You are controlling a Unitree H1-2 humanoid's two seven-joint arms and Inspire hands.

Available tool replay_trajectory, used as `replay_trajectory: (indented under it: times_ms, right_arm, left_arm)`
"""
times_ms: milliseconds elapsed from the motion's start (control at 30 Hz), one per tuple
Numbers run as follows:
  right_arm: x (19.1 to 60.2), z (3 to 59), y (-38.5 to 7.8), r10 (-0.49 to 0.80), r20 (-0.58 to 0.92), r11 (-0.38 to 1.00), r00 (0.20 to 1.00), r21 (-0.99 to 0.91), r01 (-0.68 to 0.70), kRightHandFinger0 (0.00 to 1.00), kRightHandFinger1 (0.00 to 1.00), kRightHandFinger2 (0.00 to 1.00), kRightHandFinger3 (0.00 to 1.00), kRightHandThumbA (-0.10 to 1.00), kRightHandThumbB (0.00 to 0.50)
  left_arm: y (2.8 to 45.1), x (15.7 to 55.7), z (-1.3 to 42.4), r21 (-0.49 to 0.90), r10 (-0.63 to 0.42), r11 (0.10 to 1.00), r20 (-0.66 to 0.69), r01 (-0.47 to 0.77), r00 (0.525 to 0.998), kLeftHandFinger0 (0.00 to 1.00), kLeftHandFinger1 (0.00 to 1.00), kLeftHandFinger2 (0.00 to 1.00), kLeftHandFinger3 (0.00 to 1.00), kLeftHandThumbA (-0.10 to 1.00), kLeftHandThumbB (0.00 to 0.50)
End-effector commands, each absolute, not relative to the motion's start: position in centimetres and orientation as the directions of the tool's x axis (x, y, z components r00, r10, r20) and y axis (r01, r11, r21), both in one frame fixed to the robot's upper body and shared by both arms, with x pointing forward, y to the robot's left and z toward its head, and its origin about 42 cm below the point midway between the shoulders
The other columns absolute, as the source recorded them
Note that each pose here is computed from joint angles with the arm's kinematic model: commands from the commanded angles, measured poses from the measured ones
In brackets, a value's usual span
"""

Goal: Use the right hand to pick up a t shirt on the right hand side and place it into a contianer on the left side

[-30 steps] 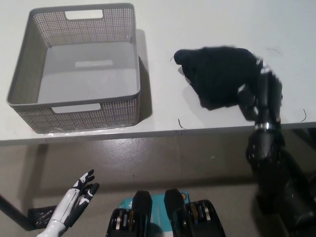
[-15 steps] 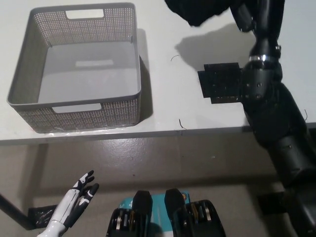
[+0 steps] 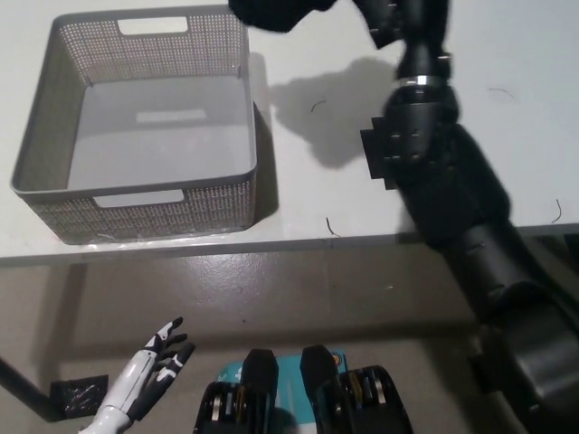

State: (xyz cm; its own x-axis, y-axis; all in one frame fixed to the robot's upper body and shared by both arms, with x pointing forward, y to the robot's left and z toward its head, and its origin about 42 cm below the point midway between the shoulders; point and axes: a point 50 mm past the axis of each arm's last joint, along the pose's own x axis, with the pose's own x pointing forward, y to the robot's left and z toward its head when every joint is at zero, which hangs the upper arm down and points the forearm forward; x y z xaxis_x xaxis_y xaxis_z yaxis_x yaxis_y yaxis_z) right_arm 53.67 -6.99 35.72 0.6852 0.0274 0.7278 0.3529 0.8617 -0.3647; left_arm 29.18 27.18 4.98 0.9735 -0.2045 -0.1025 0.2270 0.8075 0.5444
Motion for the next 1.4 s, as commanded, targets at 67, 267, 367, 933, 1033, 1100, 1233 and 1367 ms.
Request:
replay_trajectory:
  times_ms: [67,267,367,933,1033,1100,1233,1367]
  right_arm:
    - [52.7,40.7,0.0,0.129,0.788,0.911,0.601,-0.334,0.243,0.53,0.51,0.68,0.72,-0.10,0.196]
    - [51.3,39.4,4.8,0.207,0.738,0.915,0.643,-0.379,0.140,0.24,0.31,0.55,0.74,-0.10,0.155]
    - [50.8,38.3,6.3,0.233,0.706,0.916,0.669,-0.391,0.094,0.40,0.46,0.65,0.76,-0.10,0.145]
    - [52.0,35.5,8.0,0.453,0.324,0.761,0.830,-0.626,-0.170,1.00,1.00,1.00,1.00,0.59,0.500]
    - [52.2,35.1,7.7,0.466,0.301,0.745,0.832,-0.641,-0.186,1.00,1.00,1.00,1.00,0.62,0.500]
    - [52.3,34.6,7.4,0.468,0.275,0.735,0.840,-0.649,-0.197,1.00,1.00,1.00,1.00,0.61,0.500]
    - [52.5,34.2,6.9,0.466,0.238,0.724,0.852,-0.656,-0.213,1.00,1.00,1.00,1.00,0.60,0.500]
    - [52.5,33.8,6.7,0.461,0.230,0.729,0.857,-0.649,-0.218,1.00,1.00,1.00,1.00,0.59,0.500]
  left_arm:
    - [25.9,29.5,5.4,0.569,-0.226,0.787,-0.094,0.239,0.969,0.79,0.81,0.92,1.00,1.00,0.410]
    - [24.9,29.8,5.0,0.560,-0.277,0.780,-0.092,0.280,0.956,0.83,0.85,0.97,1.00,1.00,0.356]
    - [24.0,29.8,4.9,0.530,-0.301,0.792,-0.093,0.303,0.949,0.80,0.83,0.95,1.00,1.00,0.399]
    - [22.6,30.9,6.1,0.529,-0.346,0.780,-0.081,0.335,0.935,0.80,0.84,0.97,1.00,1.00,0.387]
    - [22.5,30.8,5.9,0.530,-0.348,0.780,-0.075,0.333,0.935,0.78,0.82,0.96,1.00,1.00,0.387]
    - [22.3,30.6,5.8,0.544,-0.342,0.771,-0.085,0.331,0.936,0.79,0.83,0.96,1.00,1.00,0.385]
    - [22.2,30.6,5.6,0.541,-0.344,0.772,-0.084,0.333,0.935,0.80,0.83,0.95,1.00,1.00,0.364]
    - [22.3,30.4,5.6,0.549,-0.346,0.766,-0.086,0.334,0.934,0.80,0.83,0.96,1.00,1.00,0.371]
